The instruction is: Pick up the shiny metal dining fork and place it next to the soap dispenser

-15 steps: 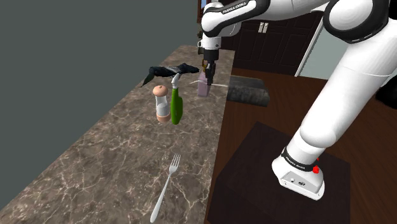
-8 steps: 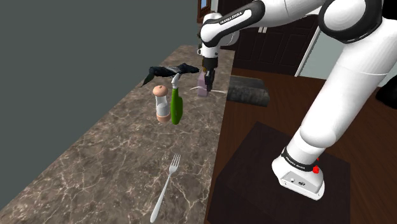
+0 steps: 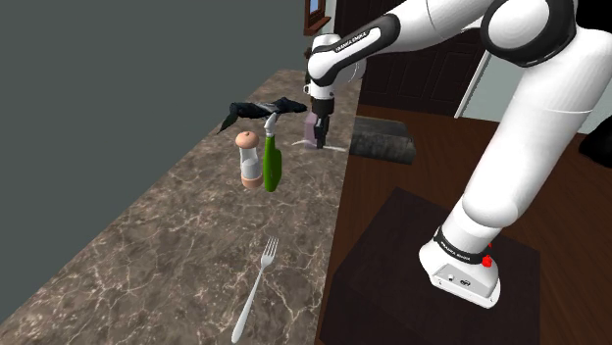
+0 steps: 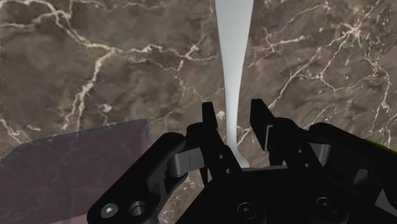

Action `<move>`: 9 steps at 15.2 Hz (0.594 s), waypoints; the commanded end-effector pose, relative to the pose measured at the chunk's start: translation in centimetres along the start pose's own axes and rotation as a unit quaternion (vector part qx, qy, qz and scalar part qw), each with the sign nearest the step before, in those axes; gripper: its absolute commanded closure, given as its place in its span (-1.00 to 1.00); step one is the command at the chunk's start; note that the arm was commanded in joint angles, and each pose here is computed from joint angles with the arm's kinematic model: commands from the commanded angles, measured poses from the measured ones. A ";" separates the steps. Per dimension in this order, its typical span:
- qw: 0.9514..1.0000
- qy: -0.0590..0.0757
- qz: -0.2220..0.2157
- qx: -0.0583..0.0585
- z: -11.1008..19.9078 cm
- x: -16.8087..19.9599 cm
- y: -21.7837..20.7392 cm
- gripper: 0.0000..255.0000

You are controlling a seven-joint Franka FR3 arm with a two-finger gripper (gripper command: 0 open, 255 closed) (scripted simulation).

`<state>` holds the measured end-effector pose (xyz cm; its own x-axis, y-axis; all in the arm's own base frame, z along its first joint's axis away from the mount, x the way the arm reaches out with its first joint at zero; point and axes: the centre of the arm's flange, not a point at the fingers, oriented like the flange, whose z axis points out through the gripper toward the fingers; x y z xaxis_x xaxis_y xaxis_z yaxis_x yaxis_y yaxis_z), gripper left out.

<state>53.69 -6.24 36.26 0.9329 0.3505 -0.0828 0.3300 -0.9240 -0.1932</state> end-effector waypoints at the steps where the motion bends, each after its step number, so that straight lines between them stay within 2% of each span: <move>1: 1.000 -0.008 0.001 0.005 1.8 -0.1 0.2 1.00; 5: 1.000 -0.008 0.001 0.005 3.9 0.1 0.6 1.00; 9: 1.000 -0.008 0.001 0.005 4.1 0.1 0.6 1.00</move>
<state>53.55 -5.94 35.64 0.9358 0.3504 -0.0383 0.3396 -0.9254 -0.1682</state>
